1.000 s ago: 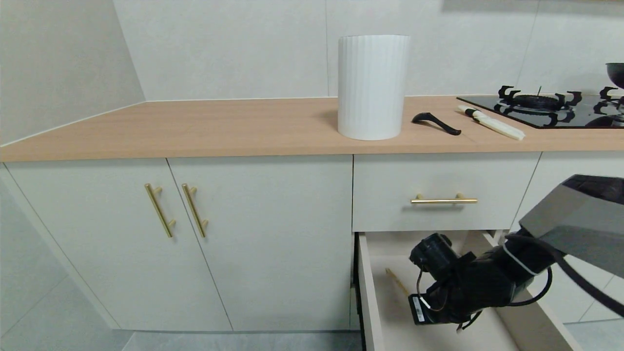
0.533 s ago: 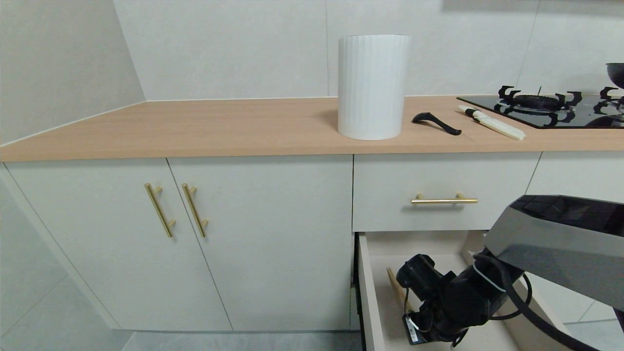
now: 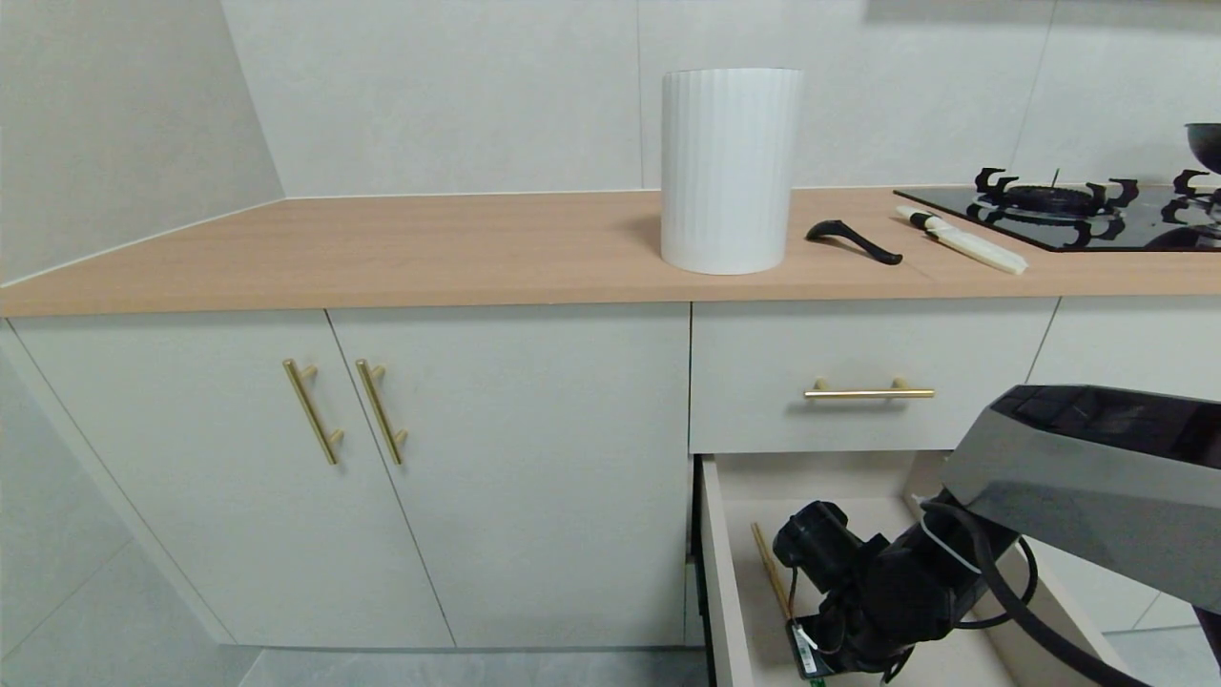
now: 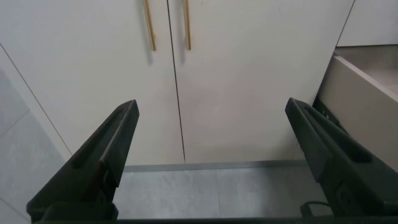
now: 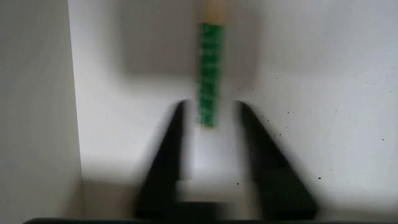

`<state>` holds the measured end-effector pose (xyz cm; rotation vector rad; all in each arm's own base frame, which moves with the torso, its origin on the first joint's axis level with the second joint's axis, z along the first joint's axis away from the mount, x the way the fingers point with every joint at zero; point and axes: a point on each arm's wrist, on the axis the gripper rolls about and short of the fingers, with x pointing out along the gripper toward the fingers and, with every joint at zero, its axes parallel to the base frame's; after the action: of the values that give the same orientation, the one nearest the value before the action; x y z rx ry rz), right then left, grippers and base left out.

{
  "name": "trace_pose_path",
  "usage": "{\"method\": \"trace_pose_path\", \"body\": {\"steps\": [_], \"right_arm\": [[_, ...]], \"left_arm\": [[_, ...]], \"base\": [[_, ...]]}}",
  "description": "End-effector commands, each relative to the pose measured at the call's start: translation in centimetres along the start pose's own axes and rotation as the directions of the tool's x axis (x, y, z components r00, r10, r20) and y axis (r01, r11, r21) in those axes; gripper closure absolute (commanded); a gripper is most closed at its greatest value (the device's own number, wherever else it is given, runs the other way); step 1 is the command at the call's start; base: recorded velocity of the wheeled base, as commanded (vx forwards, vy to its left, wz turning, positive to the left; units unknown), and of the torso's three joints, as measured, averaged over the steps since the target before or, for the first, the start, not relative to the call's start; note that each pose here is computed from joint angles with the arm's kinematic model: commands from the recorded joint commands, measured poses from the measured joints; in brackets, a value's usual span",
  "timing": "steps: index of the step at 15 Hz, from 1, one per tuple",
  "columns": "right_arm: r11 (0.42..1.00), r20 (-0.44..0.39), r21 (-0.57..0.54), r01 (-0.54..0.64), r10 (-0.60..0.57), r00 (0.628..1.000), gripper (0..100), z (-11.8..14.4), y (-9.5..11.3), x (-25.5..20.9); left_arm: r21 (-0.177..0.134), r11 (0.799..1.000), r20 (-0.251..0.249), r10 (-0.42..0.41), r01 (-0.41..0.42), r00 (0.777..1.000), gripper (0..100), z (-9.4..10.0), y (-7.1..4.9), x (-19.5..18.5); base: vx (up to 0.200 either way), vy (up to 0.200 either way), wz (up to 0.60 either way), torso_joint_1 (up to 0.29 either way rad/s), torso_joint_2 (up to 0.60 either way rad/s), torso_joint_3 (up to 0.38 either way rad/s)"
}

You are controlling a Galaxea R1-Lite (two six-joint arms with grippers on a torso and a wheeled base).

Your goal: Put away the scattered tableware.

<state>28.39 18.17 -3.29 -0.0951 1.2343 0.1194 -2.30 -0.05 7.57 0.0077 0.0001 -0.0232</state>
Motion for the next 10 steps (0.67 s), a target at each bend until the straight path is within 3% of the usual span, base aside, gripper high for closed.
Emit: {"method": "trace_pose_path", "body": {"steps": [1,6,10], "right_arm": [[1.000,0.002,0.000,-0.001,0.001,1.000,0,0.0,0.0,-0.1],[1.000,0.002,0.000,-0.001,0.001,1.000,0,0.0,0.0,-0.1],[0.996,0.180,0.044,-0.073,0.064,0.982,0,2.3,-1.4,-7.5]], "left_arm": [[0.000,1.000,-0.001,0.000,0.000,1.000,0,0.0,0.0,0.0],[0.000,1.000,-0.001,0.000,0.000,1.000,0,0.0,0.0,0.0],[0.000,1.000,0.000,0.000,0.000,1.000,0,0.0,0.0,0.0]], "base": [[0.000,0.000,0.00,0.000,0.00,0.000],[0.000,0.000,0.00,0.000,0.00,0.000],[0.000,0.000,0.00,0.000,0.00,0.000]]}}
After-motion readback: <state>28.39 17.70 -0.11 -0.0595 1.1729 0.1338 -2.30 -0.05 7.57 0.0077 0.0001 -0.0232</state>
